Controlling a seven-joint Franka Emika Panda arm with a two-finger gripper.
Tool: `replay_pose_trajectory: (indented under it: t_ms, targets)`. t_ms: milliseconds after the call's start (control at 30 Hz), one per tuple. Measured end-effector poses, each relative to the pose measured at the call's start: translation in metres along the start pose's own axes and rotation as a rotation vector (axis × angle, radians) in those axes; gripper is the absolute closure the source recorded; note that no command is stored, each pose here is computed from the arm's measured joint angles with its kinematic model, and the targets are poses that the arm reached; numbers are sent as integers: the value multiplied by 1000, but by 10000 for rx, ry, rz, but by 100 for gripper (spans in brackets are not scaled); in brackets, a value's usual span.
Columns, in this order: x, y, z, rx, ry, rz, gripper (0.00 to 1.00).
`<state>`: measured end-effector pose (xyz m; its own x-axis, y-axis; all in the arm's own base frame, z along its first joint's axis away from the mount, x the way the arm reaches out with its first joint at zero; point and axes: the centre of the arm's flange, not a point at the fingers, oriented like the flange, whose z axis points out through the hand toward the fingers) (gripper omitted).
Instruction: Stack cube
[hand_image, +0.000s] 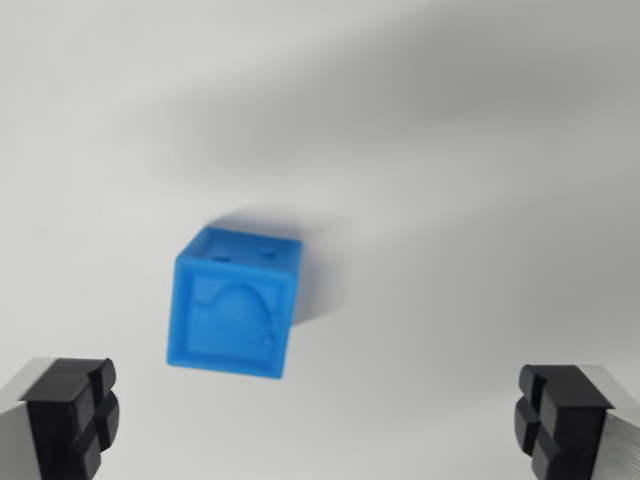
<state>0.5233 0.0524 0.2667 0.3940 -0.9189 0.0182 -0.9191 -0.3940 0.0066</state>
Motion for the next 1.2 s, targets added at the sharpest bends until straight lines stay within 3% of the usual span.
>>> replay_pose_trajectory:
  t_ms: [733,867,1067,1200]
  targets:
    - [-54,3,78,3,-167,1269,0]
    - [-55,3,92,19,-171,1297,0]
    - [-56,4,119,-23,-184,1312,0]
    - [-56,4,133,-8,-186,1316,0]
